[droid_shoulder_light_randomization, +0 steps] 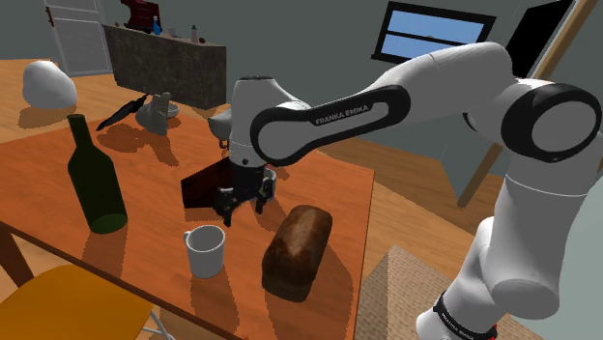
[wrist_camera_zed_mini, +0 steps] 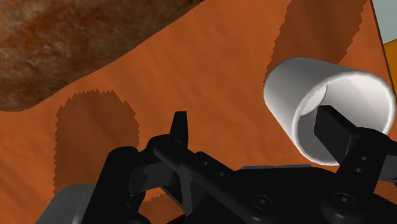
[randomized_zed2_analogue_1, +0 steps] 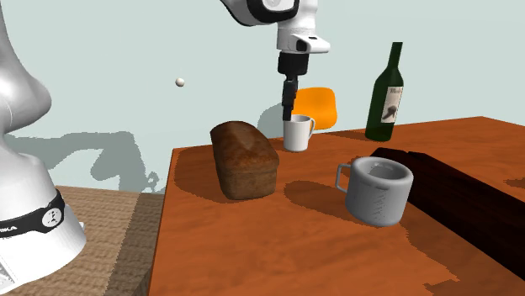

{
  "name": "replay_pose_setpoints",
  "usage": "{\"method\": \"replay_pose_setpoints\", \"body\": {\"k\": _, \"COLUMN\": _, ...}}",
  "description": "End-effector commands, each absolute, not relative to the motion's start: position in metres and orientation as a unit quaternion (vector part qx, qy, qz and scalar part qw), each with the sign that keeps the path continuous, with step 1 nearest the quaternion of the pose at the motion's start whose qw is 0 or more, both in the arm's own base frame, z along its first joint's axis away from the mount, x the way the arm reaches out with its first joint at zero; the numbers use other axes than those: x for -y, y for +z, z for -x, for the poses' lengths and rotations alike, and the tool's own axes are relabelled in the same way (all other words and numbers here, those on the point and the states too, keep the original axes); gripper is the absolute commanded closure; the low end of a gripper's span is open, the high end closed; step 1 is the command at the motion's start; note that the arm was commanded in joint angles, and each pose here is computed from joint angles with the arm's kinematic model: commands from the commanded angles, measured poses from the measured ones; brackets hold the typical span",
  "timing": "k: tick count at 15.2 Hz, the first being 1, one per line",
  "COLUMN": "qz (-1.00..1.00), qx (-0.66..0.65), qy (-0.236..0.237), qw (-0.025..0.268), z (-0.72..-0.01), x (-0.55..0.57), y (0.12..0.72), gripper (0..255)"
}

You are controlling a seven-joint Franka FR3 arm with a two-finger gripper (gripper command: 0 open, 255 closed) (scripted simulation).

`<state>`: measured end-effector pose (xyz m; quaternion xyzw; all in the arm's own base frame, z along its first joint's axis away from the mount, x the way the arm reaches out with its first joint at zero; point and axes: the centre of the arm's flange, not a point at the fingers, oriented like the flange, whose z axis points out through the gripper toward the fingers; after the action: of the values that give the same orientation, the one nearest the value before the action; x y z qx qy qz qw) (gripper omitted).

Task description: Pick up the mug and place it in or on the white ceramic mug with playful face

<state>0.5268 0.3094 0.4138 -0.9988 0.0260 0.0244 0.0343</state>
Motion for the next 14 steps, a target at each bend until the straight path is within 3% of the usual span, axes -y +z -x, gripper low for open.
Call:
{"method": "replay_pose_setpoints", "body": {"k": 1, "qz": 0.999, "qx": -0.023, "qy": 0.025, "qw": 0.034, "z": -0.538, "x": -0.328, "y": 0.401, "gripper": 0}}
{"method": "replay_pose_setpoints", "body": {"k": 14, "qz": 0.999, "qx": -0.018, "qy": 0.026, "qw": 0.034, "z": -0.551, "x": -0.359, "y": 0.35, "gripper": 0}}
